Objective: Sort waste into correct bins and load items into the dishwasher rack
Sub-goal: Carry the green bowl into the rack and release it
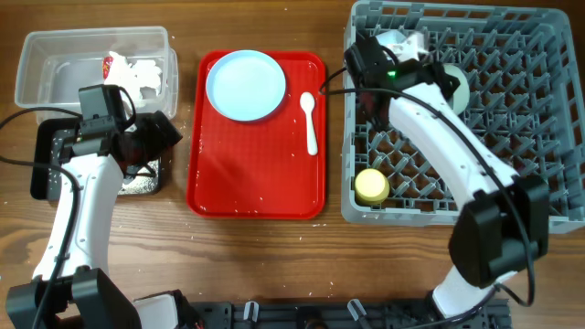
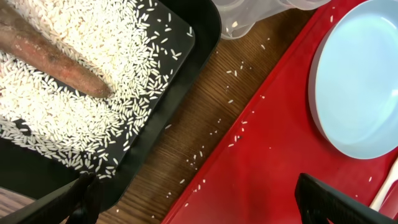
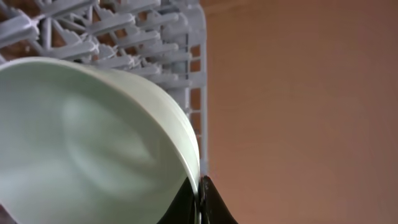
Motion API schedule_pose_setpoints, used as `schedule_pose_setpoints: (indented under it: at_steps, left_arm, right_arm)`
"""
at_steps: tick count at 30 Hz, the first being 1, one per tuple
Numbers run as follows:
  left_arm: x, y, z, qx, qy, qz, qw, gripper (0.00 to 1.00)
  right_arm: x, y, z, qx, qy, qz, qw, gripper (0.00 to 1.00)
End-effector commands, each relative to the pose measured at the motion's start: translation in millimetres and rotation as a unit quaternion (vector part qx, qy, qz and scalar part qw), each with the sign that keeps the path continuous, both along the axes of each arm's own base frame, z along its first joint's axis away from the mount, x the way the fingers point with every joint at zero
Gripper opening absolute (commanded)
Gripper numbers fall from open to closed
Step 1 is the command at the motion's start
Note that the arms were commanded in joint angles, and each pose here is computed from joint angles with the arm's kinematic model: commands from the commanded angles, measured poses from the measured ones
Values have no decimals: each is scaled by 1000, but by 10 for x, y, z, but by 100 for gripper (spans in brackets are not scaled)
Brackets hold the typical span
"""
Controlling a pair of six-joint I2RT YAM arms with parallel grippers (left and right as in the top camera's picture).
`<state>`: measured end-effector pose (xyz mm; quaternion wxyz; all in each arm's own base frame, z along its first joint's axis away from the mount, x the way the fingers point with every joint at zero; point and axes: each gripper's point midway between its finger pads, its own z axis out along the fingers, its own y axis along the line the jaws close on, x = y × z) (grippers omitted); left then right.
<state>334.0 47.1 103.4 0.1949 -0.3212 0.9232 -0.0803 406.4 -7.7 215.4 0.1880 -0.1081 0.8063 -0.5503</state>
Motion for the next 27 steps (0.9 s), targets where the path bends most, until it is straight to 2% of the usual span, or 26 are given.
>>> schedule_pose_setpoints:
  at_steps: [1, 9, 13, 17, 27]
  left_arm:
    - [51, 11, 83, 9, -12, -4, 1000, 100]
    - [51, 11, 83, 9, -12, -4, 1000, 100]
    - [51, 11, 83, 9, -12, -4, 1000, 100]
    - [51, 11, 83, 9, -12, -4, 1000, 100]
    - [51, 11, 83, 9, -12, -4, 1000, 100]
  right_arm:
    - [152, 28, 10, -59, 60, 31, 996, 4]
    - [297, 283, -96, -30, 64, 77, 995, 4]
    - [290, 202, -49, -79, 60, 52, 994, 4]
    - [299, 191, -121, -87, 68, 49, 993, 4]
    - [117, 634, -465, -59, 124, 116, 984, 4]
